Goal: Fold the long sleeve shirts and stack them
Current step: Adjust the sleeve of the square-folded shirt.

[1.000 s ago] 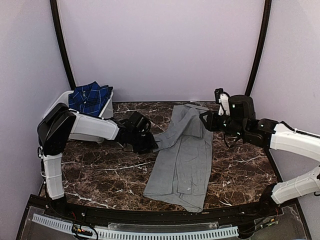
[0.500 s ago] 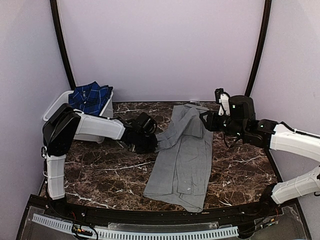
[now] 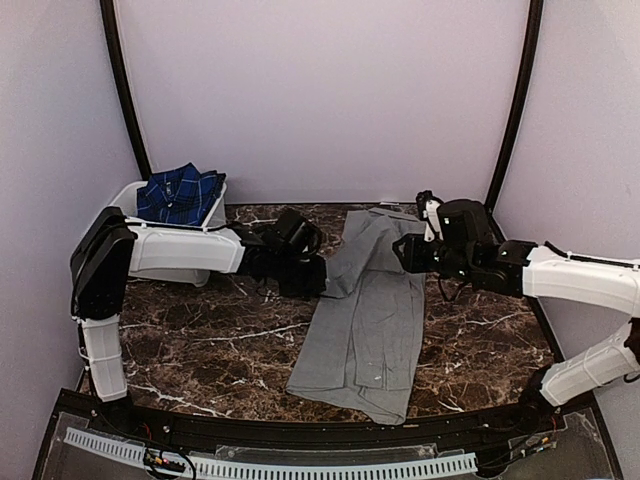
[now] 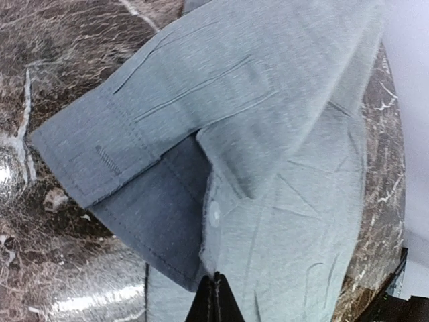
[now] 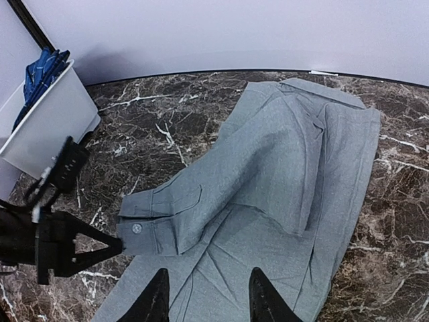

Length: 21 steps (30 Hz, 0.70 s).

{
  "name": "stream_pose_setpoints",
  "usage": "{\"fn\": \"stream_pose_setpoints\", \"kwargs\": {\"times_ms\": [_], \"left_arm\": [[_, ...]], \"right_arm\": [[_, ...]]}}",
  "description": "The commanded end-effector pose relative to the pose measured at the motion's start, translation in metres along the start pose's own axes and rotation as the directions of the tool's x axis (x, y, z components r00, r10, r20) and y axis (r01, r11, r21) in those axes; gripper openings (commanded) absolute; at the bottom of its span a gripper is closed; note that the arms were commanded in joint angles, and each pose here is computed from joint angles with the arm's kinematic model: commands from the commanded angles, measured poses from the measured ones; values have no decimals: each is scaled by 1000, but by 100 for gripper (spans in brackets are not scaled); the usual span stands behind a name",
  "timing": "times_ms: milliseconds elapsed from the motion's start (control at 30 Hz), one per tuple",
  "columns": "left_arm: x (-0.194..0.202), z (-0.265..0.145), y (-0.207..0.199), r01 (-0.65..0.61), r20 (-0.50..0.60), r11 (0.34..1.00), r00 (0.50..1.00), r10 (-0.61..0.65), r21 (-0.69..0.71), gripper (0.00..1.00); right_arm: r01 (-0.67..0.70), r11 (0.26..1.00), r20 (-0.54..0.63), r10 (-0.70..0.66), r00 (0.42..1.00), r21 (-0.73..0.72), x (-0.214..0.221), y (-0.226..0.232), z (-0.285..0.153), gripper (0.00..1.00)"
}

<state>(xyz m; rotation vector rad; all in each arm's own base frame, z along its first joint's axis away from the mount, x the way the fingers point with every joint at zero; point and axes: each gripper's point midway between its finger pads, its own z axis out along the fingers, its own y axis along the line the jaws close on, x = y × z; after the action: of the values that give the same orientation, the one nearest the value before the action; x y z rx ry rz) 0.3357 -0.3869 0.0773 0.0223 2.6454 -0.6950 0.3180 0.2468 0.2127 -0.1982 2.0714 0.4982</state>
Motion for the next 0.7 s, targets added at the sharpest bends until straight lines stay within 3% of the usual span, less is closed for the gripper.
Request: {"fn": "stream_pose_setpoints", "kwargs": {"times_ms": [0,333,667], "left_arm": [[-15,-54,-50,-59,45,989,998,54,139,0],[13,-84,-89,-147,-7,959,988,153,241,0],[50,-85,-65,-205,-87,961,971,224,184,0]], "right_arm": [[-6,1000,12,6,1000,-1,-8,4,5,37],[24,999,-42,-23,999,26,0,1,11,38],[-6,996,-150,19,989,91,22,-27,40,38]]}}
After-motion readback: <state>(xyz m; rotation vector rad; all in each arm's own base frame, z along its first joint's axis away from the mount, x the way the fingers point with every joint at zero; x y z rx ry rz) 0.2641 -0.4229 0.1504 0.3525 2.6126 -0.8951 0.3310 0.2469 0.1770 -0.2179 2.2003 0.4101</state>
